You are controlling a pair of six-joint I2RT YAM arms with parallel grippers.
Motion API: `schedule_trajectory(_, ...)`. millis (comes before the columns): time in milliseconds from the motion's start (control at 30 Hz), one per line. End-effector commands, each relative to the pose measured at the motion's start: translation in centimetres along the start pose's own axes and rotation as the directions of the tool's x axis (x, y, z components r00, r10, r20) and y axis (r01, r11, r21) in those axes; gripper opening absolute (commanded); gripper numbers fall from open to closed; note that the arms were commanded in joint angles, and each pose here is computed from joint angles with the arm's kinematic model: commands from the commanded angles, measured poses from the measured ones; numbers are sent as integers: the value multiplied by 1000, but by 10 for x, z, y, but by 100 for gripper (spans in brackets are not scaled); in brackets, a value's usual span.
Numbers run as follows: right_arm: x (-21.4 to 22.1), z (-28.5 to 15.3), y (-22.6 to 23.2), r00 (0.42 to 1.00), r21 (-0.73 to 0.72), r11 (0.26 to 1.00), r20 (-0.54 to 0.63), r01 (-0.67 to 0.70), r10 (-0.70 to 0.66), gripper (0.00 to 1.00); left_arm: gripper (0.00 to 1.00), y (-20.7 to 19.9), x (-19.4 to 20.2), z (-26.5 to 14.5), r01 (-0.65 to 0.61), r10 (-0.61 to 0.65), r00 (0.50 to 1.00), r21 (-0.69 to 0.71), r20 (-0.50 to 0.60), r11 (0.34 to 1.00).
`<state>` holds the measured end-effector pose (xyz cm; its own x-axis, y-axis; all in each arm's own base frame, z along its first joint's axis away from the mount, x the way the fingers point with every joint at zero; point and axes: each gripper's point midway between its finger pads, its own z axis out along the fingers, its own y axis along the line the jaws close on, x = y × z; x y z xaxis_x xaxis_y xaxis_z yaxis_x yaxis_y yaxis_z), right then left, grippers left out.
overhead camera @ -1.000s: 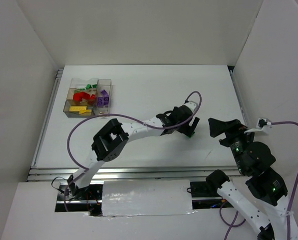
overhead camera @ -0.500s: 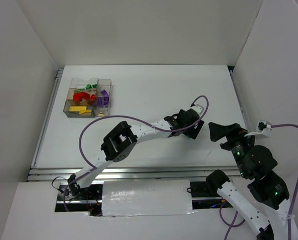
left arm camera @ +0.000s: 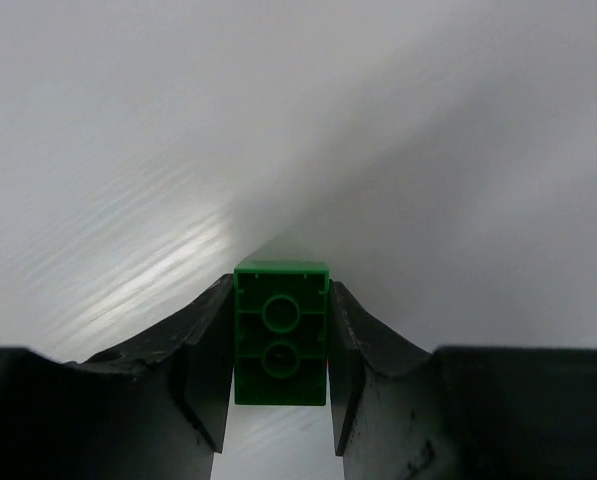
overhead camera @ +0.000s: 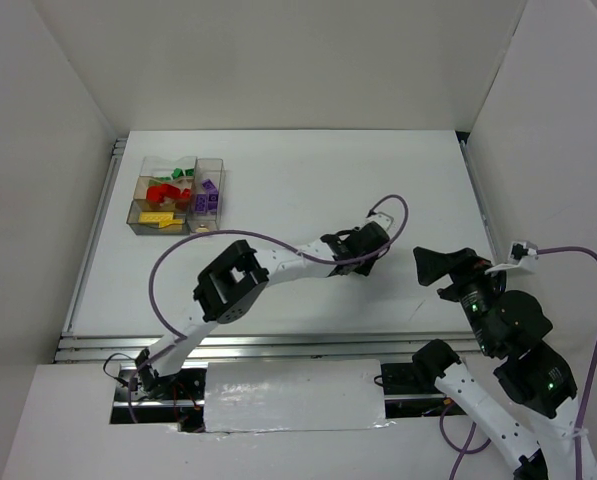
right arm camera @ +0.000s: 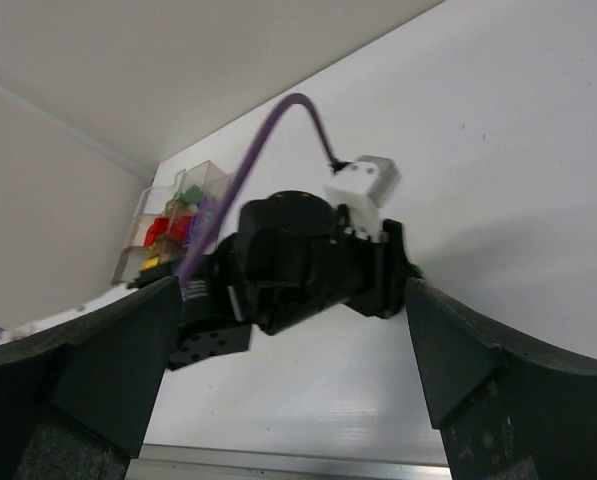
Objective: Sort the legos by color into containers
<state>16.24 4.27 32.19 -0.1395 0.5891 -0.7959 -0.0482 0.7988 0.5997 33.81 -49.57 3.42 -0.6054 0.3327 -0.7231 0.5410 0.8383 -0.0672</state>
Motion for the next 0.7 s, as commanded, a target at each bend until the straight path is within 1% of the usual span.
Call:
schedule_trajectory(0, -5, 1, 5, 1000, -28, 1000, 25, 7, -6, 100, 0, 109, -55, -47, 194, -161, 976, -249, 145, 949)
schedule_trajectory(33, -4, 2, 5, 1000, -28, 1000, 23, 9, -8, 100, 0, 141, -65, -61, 258, -211, 960, -294, 182, 920)
schedule_trajectory(67, 1, 4, 6, 1000, -37, 999, 11, 12, -12, 100, 0, 205, -81, -86, 396, -318, 912, -351, 259, 849)
schedule_trajectory(100, 1, 5, 9, 1000, -50, 999, 15, 9, -9, 100, 0, 238, -85, -98, 459, -366, 883, -375, 294, 805)
schedule_trajectory(167, 12, 12, 10, 1000, -60, 998, -15, 21, -22, 100, 0, 301, -94, -132, 576, -445, 812, -398, 377, 714)
schedule_trajectory(200, 13, 16, 14, 1000, -76, 997, -15, 19, -20, 100, 0, 358, -94, -146, 637, -480, 767, -417, 426, 648)
schedule_trajectory(233, 17, 19, 15, 999, -82, 996, -24, 23, -25, 100, 0, 385, -99, -156, 670, -488, 737, -413, 467, 616)
schedule_trajectory(267, 27, 24, 15, 998, -87, 996, -52, 31, -36, 100, 0, 433, -95, -170, 721, -508, 690, -432, 515, 542)
schedule_trajectory(300, 29, 28, 18, 998, -96, 995, -53, 31, -36, 100, 0, 449, -95, -172, 739, -528, 671, -418, 520, 528)
schedule_trajectory(333, 32, 31, 18, 997, -95, 995, -62, 34, -39, 100, 0, 469, -85, -163, 750, -549, 661, -432, 511, 501)
schedule_trajectory(367, 39, 37, 17, 996, -86, 995, -81, 41, -48, 100, 0, 502, -89, -177, 778, -558, 629, -436, 542, 452)
schedule_trajectory(400, 41, 39, 19, 995, -95, 995, -88, 39, -47, 100, 0, 515, -86, -178, 783, -562, 622, -450, 545, 430)
schedule_trajectory(433, 44, 41, 19, 994, -94, 995, -96, 41, -50, 100, 0, 531, -86, -177, 779, -560, 625, -468, 544, 417)
schedule_trajectory(467, 44, 43, 21, 994, -104, 994, -96, 41, -51, 100, 2, 550, -80, -182, 786, -559, 616, -483, 555, 386)
schedule_trajectory(500, 46, 44, 23, 993, -111, 993, -101, 44, -55, 100, 4, 559, -79, -184, 788, -559, 613, -488, 559, 375)
schedule_trajectory(533, 48, 46, 23, 993, -110, 993, -105, 48, -60, 100, 9, 572, -79, -186, 790, -561, 610, -482, 560, 379)
schedule_trajectory(567, 48, 47, 23, 993, -112, 992, -104, 51, -62, 100, 10, 576, -78, -188, 791, -564, 608, -484, 558, 373)
schedule_trajectory(633, 49, 49, 24, 992, -112, 992, -108, 58, -70, 100, 11, 600, -64, -200, 810, -569, 579, -491, 584, 321)
schedule_trajectory(667, 50, 50, 24, 990, -114, 991, -113, 66, -79, 100, 11, 606, -61, -204, 816, -570, 570, -486, 592, 311)
